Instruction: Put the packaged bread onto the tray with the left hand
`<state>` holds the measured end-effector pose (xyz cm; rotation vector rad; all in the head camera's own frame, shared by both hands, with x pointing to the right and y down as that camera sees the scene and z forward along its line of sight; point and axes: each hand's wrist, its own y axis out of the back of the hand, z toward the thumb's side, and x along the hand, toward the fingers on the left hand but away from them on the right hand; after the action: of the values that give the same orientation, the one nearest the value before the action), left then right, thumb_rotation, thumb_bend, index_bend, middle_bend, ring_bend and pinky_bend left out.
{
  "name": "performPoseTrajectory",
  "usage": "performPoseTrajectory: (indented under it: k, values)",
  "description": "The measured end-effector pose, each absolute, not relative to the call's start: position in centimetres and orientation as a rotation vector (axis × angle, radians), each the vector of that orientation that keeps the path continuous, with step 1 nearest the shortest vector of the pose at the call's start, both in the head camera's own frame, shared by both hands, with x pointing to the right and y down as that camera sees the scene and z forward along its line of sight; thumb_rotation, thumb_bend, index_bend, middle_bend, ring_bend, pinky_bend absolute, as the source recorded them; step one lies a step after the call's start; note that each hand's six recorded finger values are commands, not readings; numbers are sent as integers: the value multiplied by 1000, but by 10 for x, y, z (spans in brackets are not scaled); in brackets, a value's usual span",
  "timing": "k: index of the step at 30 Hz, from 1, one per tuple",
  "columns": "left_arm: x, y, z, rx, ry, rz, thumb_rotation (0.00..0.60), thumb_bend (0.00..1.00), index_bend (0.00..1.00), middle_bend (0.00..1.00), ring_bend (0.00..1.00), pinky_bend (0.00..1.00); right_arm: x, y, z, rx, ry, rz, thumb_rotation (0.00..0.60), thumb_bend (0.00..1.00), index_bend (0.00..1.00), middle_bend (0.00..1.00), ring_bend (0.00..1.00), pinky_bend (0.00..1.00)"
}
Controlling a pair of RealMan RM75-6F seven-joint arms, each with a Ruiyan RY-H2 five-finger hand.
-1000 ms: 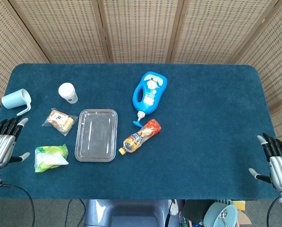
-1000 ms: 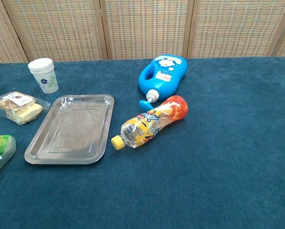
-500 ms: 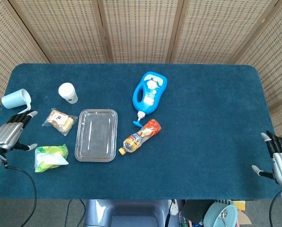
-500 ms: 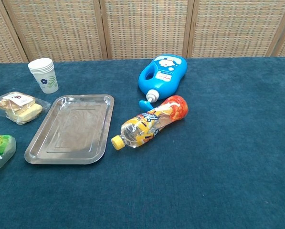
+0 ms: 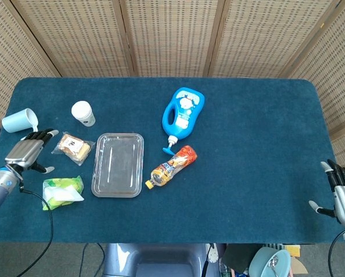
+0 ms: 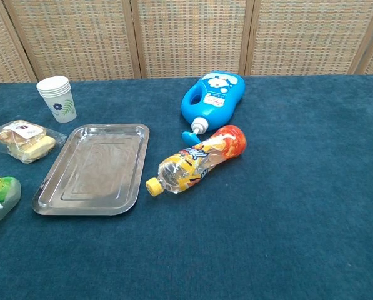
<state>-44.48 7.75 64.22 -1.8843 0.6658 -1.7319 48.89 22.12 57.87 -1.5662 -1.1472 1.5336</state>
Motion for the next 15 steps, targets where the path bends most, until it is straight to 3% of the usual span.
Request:
performPoseTrajectory:
  k: [15]
  values:
    - [-407,79,663,-1877,404,-1681,600,255,0,0,0,0,501,223,581,-1543,-1189,1558,600,181,0,0,0,0]
